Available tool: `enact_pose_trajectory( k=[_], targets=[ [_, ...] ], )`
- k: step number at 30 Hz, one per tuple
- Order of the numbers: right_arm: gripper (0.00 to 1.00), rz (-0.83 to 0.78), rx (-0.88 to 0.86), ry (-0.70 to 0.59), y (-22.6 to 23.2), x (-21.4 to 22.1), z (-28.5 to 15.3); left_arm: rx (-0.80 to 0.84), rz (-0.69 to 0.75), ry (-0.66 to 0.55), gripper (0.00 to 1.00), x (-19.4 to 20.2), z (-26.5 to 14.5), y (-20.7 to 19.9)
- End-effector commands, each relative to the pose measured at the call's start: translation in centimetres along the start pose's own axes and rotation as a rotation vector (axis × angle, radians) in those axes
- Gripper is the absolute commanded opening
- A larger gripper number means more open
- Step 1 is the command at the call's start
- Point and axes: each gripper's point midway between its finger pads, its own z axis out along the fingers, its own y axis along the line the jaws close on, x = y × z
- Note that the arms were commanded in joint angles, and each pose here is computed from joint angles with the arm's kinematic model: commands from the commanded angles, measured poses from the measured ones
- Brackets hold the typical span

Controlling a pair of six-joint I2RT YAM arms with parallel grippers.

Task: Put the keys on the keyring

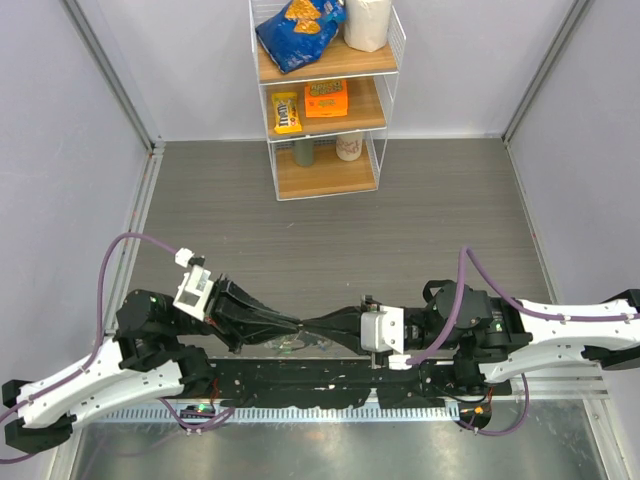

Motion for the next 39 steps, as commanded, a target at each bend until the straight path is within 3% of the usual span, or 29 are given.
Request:
enact_pose_trajectory(
  k=[1,14,17,22,39],
  targets=[
    [0.05,0.026,0.008,-0.144,-1.1,-4.5,-0.2,-0.059,0.034,0.001,0.0,-0.5,0.6,1.3],
    [0.05,0.05,0.003,-0.183,-1.1,-5.3,-1.3,-0.151,0.084,-0.001,0.0,-0.6,0.6,3.3],
    [0.13,0.057,0.003,-0.183,-1.0,-5.1,-1.4,-0.165,0.088,0.0,0.0,-0.7,0.6,3.5],
    [0.15,0.057,0.008,-0.194,-1.1,-5.3,-1.8,-0.185,0.094,0.002,0.0,-0.7,0.6,3.9],
    [0.17,0.066,0.059,-0.169,-1.8,-4.3,-2.2,-0.214,0.102,-0.006,0.0,-0.9,0.4,4.4]
  ],
)
